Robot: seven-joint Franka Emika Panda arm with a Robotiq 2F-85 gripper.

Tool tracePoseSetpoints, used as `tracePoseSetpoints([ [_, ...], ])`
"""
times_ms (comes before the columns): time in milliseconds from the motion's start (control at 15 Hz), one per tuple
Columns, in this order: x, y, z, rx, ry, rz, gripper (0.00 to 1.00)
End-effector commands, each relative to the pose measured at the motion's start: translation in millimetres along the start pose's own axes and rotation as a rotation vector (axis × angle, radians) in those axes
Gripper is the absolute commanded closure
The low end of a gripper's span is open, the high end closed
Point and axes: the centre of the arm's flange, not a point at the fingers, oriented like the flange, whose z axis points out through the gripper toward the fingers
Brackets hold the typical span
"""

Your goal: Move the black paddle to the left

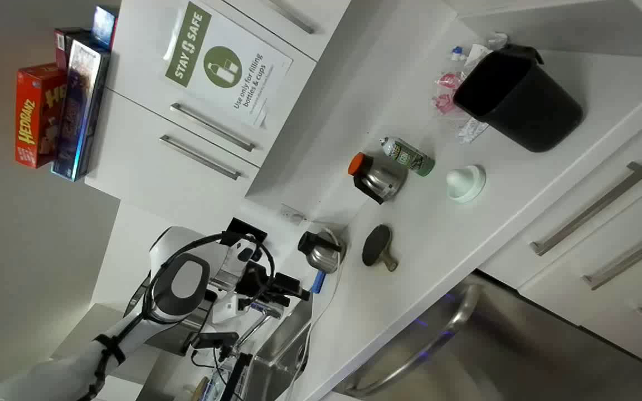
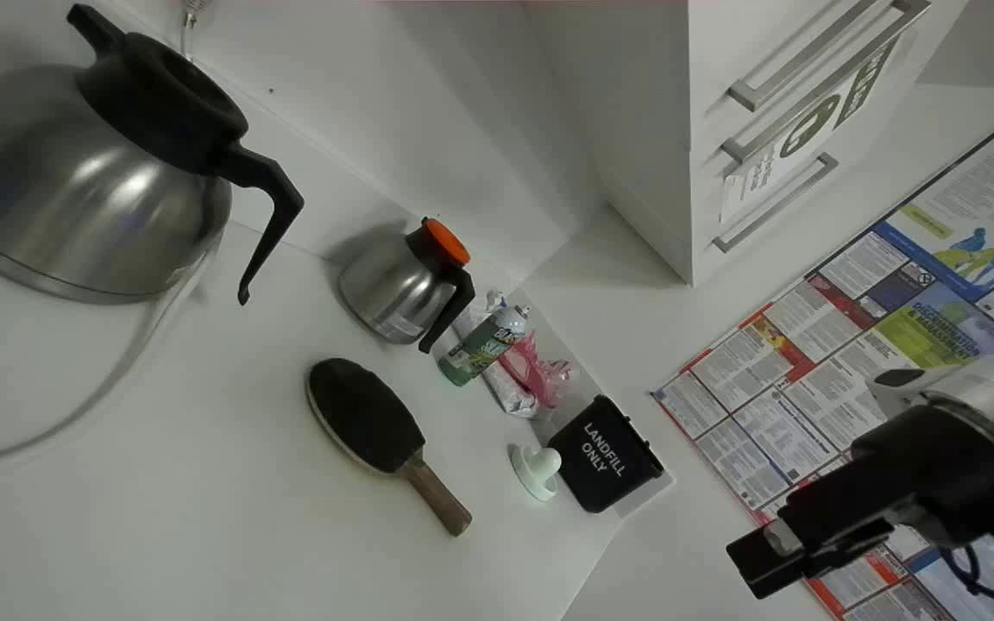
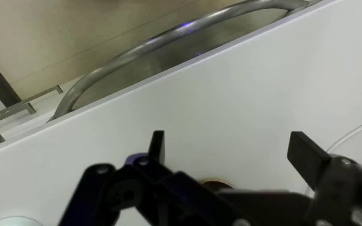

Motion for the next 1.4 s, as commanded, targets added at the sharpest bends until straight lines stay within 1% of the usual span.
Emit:
tracePoseSetpoints([
  [0, 0.0, 0.0, 0.0, 0.0, 0.0, 0.0, 0.0],
  [467, 0.0, 0.0, 0.0, 0.0, 0.0, 0.0, 0.0],
  [533, 9.1, 3.9, -0.2, -0.061, -0.005, -0.053, 0.0],
  [600, 18.6, 13.9, 1.1, -0.139, -0.003, -0.1, 0.0],
  [733, 34.6, 40.5, 6.0, -0.213, -0.039, -0.193, 0.0],
  [867, 47.5, 62.1, 10.4, -0.254, -0.066, -0.31, 0.0],
  [933, 47.1, 70.2, 11.0, -0.318, -0.087, -0.339, 0.0],
  [1000, 28.1, 55.5, 12.7, -0.259, -0.067, -0.27, 0.0],
  [1133, 36.2, 69.1, 16.7, -0.293, -0.093, -0.303, 0.0],
  [1267, 39.1, 68.5, 17.6, -0.297, -0.097, -0.309, 0.0],
  [1333, 50.8, 65.7, 22.7, -0.283, -0.089, -0.356, 0.0],
])
